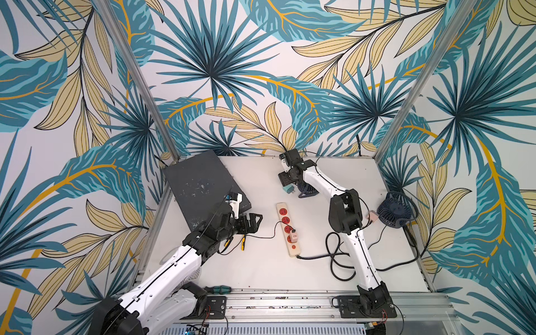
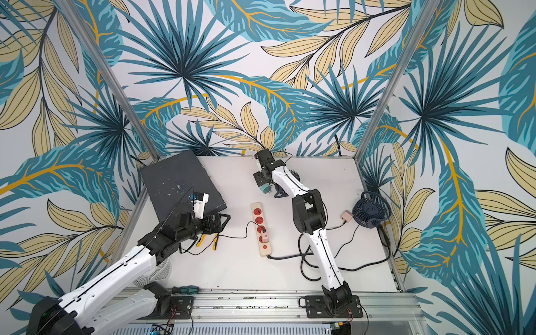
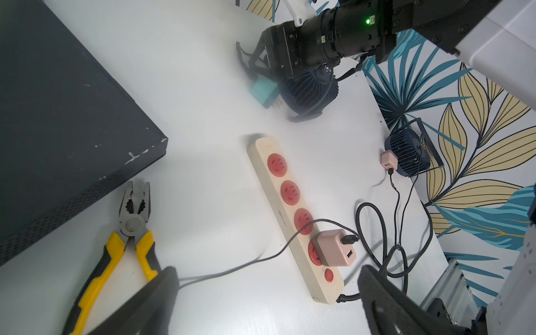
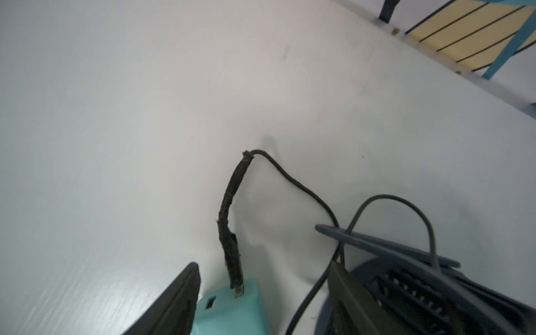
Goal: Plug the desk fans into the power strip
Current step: Pick up the plug from the center of the board.
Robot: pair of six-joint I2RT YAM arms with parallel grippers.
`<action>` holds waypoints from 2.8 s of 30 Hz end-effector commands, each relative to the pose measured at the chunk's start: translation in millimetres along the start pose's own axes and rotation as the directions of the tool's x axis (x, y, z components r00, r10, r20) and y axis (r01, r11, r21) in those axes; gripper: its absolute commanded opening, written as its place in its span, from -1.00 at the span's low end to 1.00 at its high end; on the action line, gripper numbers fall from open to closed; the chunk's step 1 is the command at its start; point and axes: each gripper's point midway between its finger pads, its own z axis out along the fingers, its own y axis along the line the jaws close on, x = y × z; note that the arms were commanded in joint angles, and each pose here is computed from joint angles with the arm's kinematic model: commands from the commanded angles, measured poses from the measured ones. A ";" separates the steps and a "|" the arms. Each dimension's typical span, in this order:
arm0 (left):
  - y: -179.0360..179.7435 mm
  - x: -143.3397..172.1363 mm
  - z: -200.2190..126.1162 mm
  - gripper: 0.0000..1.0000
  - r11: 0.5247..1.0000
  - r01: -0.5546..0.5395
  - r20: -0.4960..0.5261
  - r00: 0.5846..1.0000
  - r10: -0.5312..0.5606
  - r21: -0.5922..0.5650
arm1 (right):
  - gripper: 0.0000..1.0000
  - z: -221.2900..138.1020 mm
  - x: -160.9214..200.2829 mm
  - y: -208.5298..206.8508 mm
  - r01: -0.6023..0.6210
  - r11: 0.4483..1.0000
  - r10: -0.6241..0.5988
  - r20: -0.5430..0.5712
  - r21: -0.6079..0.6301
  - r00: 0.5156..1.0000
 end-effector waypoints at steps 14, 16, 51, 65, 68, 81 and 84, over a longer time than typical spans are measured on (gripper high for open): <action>0.2 1.0 7.0 1.00 1.000 0.016 -0.003 1.000 -0.016 0.021 | 0.29 17.5 53.0 32.1 0.050 0.984 -0.080 -0.179 -0.170 0.981; 1.3 2.5 7.5 1.00 1.000 0.022 -0.005 1.000 -0.022 0.020 | 0.23 16.4 52.3 31.4 0.051 0.984 -0.081 -0.177 -0.169 0.981; -127.4 -58.8 47.0 0.76 0.982 0.020 0.202 0.978 -0.059 0.188 | -0.30 -245.9 44.8 41.9 -0.635 0.541 0.815 0.158 -0.552 0.557; -162.5 -56.8 82.9 0.27 0.979 0.005 0.172 0.984 -0.041 0.203 | -0.29 -277.5 67.6 49.5 -0.654 0.366 0.892 0.050 -0.661 0.449; -168.2 -57.5 85.4 0.25 0.975 0.000 0.172 0.984 -0.039 0.221 | -0.29 -279.1 70.3 50.4 -0.656 0.348 0.898 0.036 -0.670 0.439; -184.0 -63.8 97.4 0.07 0.969 -0.047 0.191 0.982 -0.001 0.242 | -0.31 -296.4 62.6 59.4 -0.612 0.233 0.917 -0.038 -0.756 0.397; -186.0 -67.1 99.3 -0.07 0.969 -0.067 0.202 0.979 0.019 0.236 | -0.31 -295.6 66.7 61.8 -0.616 0.218 0.916 -0.060 -0.757 0.397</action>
